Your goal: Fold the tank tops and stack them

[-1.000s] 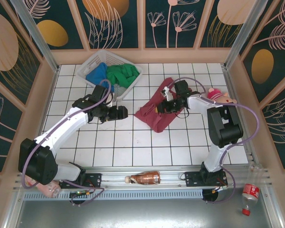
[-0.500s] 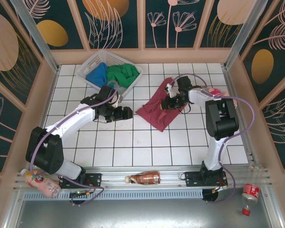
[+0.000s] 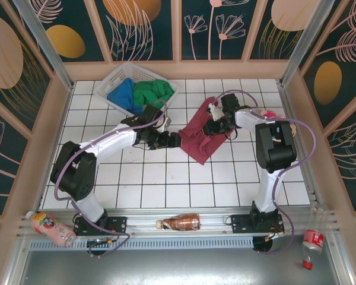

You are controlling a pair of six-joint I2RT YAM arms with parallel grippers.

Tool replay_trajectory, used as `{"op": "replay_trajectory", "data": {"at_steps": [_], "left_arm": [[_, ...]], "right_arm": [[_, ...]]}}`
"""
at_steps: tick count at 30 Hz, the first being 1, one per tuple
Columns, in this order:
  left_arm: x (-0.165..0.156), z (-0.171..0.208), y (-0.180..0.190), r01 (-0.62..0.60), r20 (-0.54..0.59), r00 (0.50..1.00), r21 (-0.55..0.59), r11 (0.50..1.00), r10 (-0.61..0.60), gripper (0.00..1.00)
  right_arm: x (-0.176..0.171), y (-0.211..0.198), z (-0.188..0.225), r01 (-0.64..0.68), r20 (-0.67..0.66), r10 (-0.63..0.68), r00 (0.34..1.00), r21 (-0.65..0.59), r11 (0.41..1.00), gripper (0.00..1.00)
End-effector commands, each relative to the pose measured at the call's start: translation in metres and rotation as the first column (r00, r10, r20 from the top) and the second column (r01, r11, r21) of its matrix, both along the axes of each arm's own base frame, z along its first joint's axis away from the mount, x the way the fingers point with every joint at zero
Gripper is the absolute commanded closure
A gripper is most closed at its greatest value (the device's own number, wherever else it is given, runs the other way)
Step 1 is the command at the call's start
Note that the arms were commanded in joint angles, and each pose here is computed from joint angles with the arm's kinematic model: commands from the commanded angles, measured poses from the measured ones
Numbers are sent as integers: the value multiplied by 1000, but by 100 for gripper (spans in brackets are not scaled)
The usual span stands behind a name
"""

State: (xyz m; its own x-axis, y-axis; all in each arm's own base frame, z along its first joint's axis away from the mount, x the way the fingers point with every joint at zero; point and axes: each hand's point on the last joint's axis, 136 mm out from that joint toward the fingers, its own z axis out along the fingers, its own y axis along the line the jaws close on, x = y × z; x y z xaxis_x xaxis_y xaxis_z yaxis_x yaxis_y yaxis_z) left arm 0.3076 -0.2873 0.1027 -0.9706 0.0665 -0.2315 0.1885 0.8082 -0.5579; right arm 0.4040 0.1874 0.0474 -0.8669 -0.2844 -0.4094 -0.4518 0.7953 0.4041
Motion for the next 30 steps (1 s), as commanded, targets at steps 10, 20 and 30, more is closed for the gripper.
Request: {"op": "replay_trajectory", "data": {"at_steps": [10,20,30], "left_arm": [[33,-15,-41,21,23,1000,-69,997,-19,22],[55,-28,-48,25,46,999,-19,1000,-24,22],[65,9,-16,-39,141,990,101,994,25,21]], "right_arm": [[30,-54,88,225,348,-170,922,-123,967,58],[-77,-4,64,160,30,-168,985,187,969,60],[-98,27,7,8,173,-10,985,10,1000,57]]}}
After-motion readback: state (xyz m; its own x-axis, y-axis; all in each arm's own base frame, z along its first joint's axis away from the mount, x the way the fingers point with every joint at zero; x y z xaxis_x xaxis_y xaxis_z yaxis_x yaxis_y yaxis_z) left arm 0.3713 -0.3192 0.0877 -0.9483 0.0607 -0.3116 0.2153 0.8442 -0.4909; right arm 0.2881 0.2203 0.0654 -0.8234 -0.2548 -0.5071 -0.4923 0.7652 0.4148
